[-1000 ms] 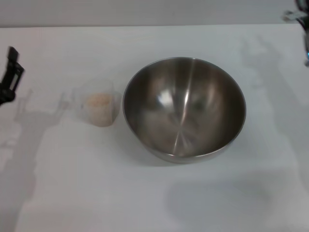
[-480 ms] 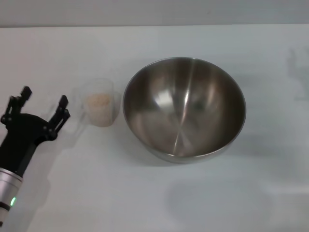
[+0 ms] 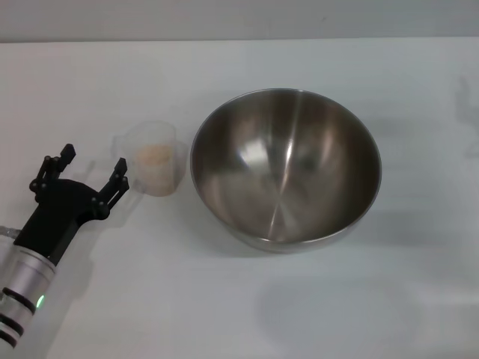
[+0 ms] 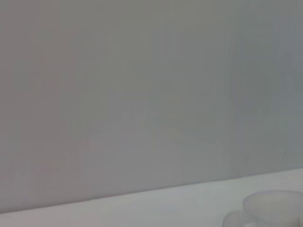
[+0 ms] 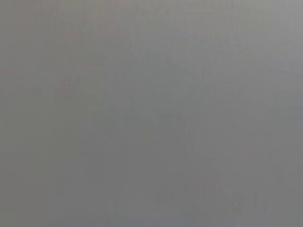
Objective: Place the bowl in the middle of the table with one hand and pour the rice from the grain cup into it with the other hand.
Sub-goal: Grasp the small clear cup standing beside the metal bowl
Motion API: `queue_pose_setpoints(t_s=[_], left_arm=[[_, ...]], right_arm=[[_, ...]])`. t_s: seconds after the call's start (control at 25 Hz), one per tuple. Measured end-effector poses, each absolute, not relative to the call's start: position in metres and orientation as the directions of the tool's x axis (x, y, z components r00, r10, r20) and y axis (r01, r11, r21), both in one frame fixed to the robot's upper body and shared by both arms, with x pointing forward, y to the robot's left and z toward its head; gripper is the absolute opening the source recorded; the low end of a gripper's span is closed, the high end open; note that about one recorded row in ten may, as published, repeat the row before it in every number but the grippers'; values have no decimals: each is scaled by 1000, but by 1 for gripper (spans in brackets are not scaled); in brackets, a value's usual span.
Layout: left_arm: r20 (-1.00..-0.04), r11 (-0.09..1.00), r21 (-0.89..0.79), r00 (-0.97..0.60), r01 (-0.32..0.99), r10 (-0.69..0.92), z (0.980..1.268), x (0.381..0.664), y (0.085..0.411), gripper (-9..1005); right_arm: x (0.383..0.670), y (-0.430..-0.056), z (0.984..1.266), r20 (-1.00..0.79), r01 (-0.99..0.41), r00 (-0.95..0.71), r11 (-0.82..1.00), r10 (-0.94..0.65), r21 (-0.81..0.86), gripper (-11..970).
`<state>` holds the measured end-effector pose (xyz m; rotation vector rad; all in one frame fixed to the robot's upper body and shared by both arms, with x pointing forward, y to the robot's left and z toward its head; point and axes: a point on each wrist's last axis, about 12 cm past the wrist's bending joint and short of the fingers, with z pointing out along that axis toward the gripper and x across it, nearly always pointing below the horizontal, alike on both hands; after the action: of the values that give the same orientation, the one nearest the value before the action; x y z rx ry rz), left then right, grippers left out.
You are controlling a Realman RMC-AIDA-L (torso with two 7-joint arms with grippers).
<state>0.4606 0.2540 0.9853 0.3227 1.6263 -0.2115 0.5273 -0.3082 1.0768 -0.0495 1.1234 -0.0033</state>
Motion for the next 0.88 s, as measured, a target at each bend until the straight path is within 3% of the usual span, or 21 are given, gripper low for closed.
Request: queue_pose_setpoints(t_s=[0.88], left_arm=[[-987,949,80,-107,306,118,987,490,256,857]], right_arm=[[516,-313,1073,-897,-6,440,999,-32,-39,402]])
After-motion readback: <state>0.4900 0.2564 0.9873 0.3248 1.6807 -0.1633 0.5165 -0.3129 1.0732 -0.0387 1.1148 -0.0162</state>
